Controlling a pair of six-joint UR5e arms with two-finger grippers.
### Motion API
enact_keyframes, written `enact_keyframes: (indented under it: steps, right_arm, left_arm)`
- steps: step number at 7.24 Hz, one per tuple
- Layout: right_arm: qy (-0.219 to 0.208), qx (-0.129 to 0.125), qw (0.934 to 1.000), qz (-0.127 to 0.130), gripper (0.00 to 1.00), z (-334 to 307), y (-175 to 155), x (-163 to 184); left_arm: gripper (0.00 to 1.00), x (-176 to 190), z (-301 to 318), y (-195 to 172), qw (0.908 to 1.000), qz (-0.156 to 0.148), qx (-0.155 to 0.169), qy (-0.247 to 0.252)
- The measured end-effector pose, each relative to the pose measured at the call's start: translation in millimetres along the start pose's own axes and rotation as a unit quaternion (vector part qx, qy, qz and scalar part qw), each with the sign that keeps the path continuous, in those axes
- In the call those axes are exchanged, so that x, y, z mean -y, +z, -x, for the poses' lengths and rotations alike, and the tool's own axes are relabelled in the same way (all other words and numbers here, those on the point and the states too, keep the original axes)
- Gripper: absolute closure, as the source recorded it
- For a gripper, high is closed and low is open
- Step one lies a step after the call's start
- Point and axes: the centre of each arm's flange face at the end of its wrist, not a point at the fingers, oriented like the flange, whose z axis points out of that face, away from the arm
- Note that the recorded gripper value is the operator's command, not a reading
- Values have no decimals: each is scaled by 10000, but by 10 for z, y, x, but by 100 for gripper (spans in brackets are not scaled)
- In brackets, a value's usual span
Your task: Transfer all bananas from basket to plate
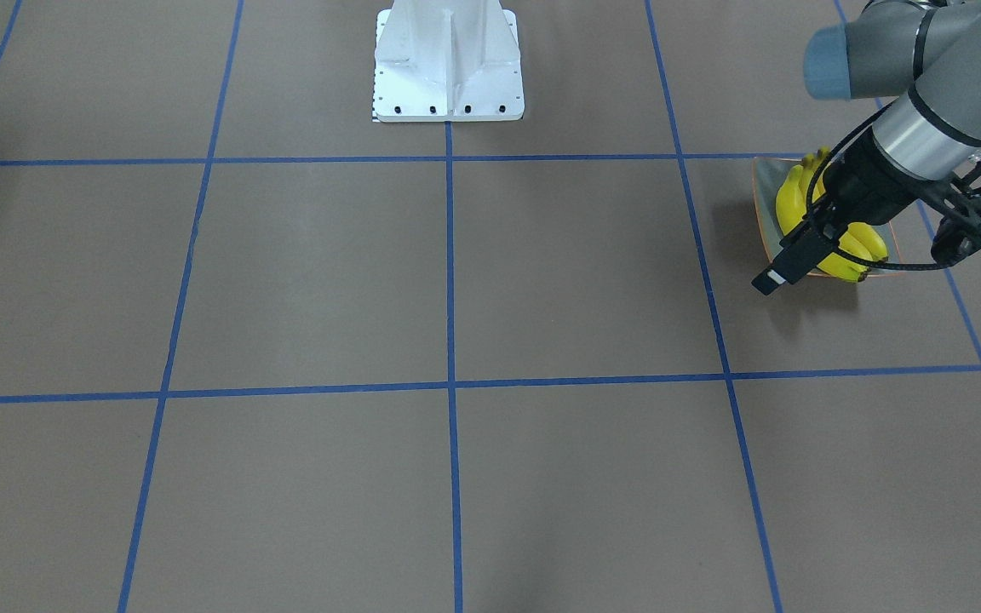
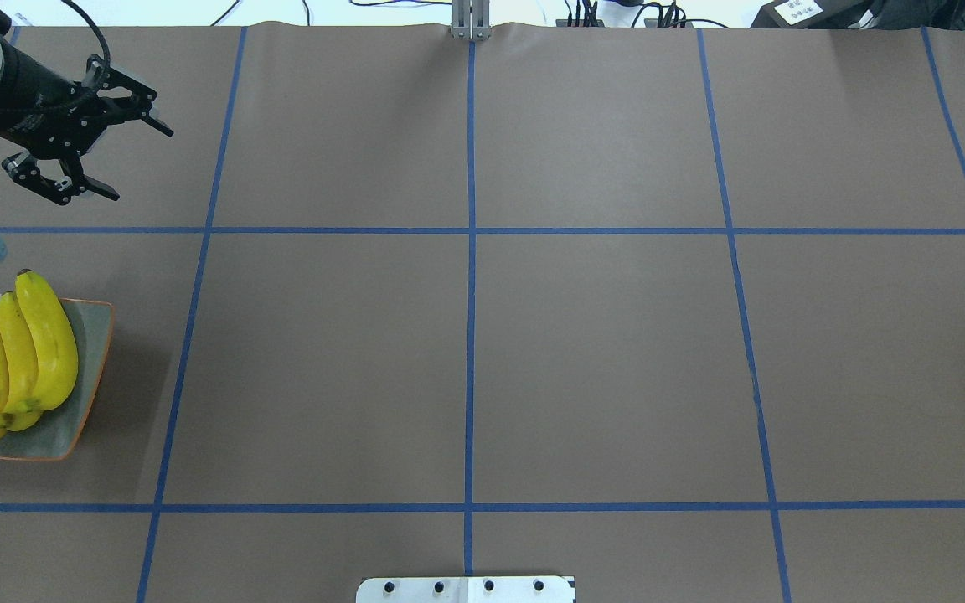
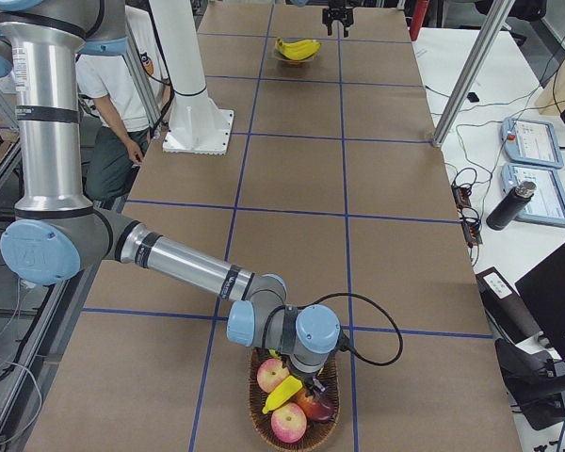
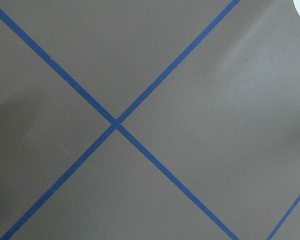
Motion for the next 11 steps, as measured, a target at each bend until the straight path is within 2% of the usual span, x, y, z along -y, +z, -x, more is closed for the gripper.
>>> enact_keyframes:
  steps: [2, 4, 6, 7, 8, 11]
  right_arm:
    - [40, 28, 10000, 49, 16, 2, 51, -58]
    - [62, 48, 9999, 65, 25, 4, 74, -83]
    - [83, 37, 9999, 124, 28, -3, 103, -120]
    - [97, 21, 9998, 168, 41, -10, 117, -139]
    - [105, 13, 9998, 190, 98, -16, 122, -146]
    - [93, 4, 9998, 173, 100, -31, 100, -110]
  left_arm:
    - [0, -7, -8, -3, 10000, 1, -7, -3]
    - [0, -9, -10, -7, 10000, 1, -11, 3]
    - [0, -9, -9, -9, 10000, -4, -13, 1]
    - [0, -9, -10, -12, 10000, -15, -17, 2]
    - [0, -8, -12, -14, 10000, -32, -23, 4]
    - [0, -10, -10, -20, 10000, -45, -29, 7]
